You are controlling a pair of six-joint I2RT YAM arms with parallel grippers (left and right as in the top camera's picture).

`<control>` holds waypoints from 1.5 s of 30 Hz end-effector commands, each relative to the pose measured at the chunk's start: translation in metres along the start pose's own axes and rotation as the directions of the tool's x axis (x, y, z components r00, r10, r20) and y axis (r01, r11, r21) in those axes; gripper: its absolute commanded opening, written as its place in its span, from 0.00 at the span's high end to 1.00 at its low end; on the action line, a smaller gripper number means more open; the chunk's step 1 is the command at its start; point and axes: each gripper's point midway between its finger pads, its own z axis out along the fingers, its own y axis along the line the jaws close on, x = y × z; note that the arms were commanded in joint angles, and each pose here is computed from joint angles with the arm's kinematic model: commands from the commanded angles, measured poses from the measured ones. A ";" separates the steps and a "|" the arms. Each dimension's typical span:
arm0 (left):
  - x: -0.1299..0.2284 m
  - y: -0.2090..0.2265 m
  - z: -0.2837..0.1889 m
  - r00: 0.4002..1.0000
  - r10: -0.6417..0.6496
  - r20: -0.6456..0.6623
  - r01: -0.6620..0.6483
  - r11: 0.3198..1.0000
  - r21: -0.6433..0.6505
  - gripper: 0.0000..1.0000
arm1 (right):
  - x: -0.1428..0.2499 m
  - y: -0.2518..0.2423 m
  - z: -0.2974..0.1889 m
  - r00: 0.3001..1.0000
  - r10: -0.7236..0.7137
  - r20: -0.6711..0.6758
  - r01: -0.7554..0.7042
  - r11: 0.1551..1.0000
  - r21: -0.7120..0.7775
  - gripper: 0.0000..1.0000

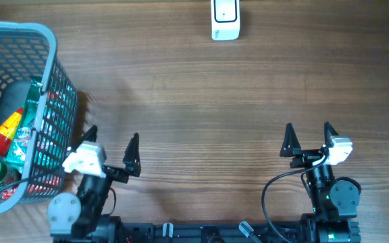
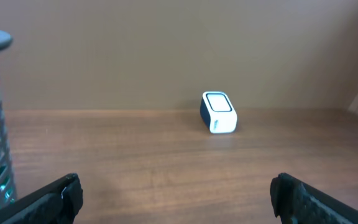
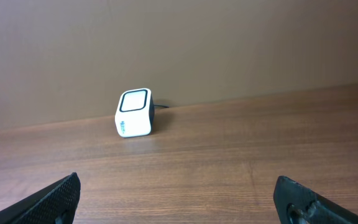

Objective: Scan the item barcode
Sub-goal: 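Move the left gripper toward the grey basket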

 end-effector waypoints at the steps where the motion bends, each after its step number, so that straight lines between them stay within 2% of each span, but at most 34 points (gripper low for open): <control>1: -0.030 -0.011 -0.016 0.999 -0.001 0.036 0.000 1.000 0.026 0.00 | -0.001 0.004 0.000 1.000 -0.013 0.005 0.013 1.000 -0.018 0.00; 6: -0.035 -0.012 -0.017 1.000 -0.005 0.016 0.005 1.000 0.023 0.00 | -0.001 0.004 0.000 1.000 -0.013 0.005 0.013 1.000 -0.018 0.00; 13: -0.029 -0.006 0.005 0.992 -0.035 -0.117 0.036 0.999 0.004 0.00 | -0.001 0.004 0.000 1.000 -0.013 0.005 0.013 1.000 -0.018 0.00; 19: -0.042 -0.005 0.017 0.953 -0.078 -0.292 0.073 0.997 -0.028 0.00 | -0.001 0.004 0.000 1.000 -0.013 0.005 0.013 1.000 -0.018 0.00; 20: -0.046 -0.009 0.016 0.935 -0.090 -0.344 0.089 0.996 -0.020 0.00 | -0.001 0.004 0.000 1.000 -0.013 0.005 0.014 1.000 -0.018 0.00; 24: -0.039 -0.023 0.013 0.907 -0.106 -0.408 0.134 0.990 0.041 0.00 | -0.001 0.004 0.000 1.000 -0.013 0.005 0.014 1.000 -0.018 0.00; 27: -0.042 -0.032 0.013 0.910 -0.102 -0.402 0.149 0.985 0.087 0.00 | -0.001 0.004 0.000 1.000 -0.013 0.005 0.013 1.000 -0.018 0.00; 31: -0.043 -0.031 0.013 0.911 -0.106 -0.399 0.152 0.985 0.086 0.00 | -0.001 0.004 0.000 1.000 -0.013 0.005 0.013 1.000 -0.018 0.00; 36: -0.052 -0.016 0.014 0.913 -0.178 -0.368 0.181 0.983 -0.029 0.00 | -0.001 0.004 0.000 1.000 -0.013 0.005 0.014 1.000 -0.018 0.00; 39: -0.072 -0.012 0.013 0.924 -0.175 -0.339 0.165 0.985 -0.058 0.00 | -0.001 0.004 0.000 1.000 -0.013 0.005 0.013 1.000 -0.018 0.00; 45: -0.109 0.010 0.012 0.913 -0.232 -0.336 0.161 0.961 -0.226 0.00 | -0.001 0.004 0.000 1.000 -0.013 0.005 0.013 1.000 -0.018 0.00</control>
